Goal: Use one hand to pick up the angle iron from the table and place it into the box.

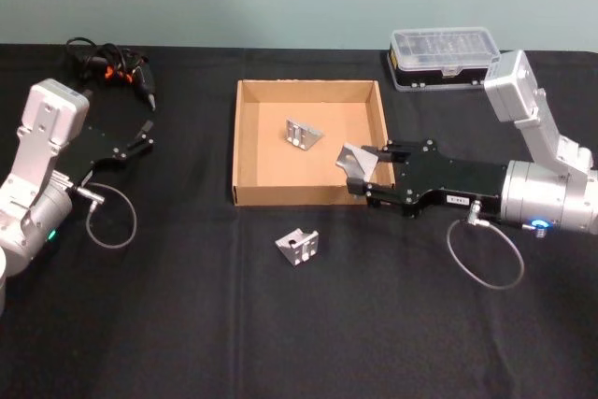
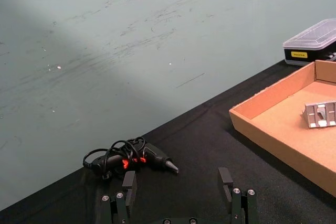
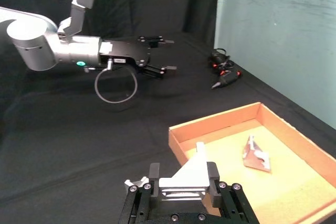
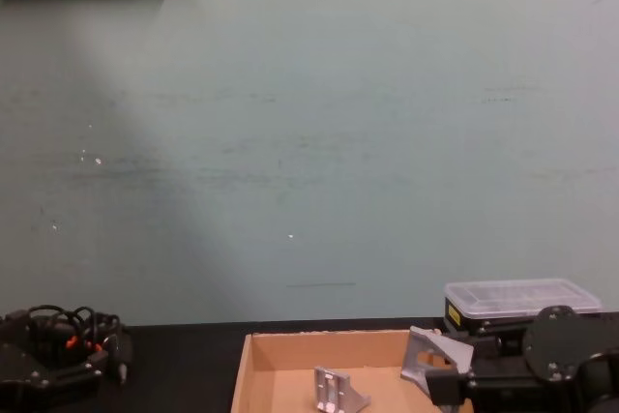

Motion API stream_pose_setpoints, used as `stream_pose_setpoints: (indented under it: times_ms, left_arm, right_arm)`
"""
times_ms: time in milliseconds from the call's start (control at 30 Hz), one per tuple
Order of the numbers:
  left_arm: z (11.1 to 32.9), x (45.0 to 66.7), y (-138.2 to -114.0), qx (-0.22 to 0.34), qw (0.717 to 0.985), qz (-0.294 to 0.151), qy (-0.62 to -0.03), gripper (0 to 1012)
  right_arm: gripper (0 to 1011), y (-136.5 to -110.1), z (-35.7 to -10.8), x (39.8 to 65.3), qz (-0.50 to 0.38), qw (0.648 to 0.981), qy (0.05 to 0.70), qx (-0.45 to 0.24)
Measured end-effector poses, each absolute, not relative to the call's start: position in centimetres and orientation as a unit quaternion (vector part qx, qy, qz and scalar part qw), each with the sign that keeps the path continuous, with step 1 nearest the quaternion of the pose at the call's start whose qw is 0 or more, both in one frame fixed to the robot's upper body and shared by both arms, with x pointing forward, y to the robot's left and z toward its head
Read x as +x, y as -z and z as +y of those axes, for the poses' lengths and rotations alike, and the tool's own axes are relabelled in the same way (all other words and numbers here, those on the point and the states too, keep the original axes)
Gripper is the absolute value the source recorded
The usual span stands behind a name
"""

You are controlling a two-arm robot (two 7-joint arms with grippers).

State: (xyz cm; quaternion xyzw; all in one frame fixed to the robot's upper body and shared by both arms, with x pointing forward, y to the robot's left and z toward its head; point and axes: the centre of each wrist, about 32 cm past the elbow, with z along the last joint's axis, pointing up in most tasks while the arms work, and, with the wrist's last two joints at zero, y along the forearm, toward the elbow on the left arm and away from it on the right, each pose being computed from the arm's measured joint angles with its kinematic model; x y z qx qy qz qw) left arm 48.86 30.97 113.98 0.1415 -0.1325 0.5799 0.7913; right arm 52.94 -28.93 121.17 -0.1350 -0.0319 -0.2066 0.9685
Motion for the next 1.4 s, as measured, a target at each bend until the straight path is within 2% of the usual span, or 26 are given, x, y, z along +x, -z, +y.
stream_pose_setpoints:
  times_ms: [933, 1400]
  left_arm:
    - [31.0, 48.9, -114.0, 0.141, 0.791, -0.132, -0.58, 1011]
    - [31.0, 48.9, -114.0, 0.142, 0.791, -0.132, -0.58, 1011]
  right_arm:
    - [530, -121.9, -28.3, 54.8, -0.018, 0.947, 0.286, -0.147]
    - [530, -122.0, -26.9, 56.3, -0.026, 0.938, 0.306, -0.157]
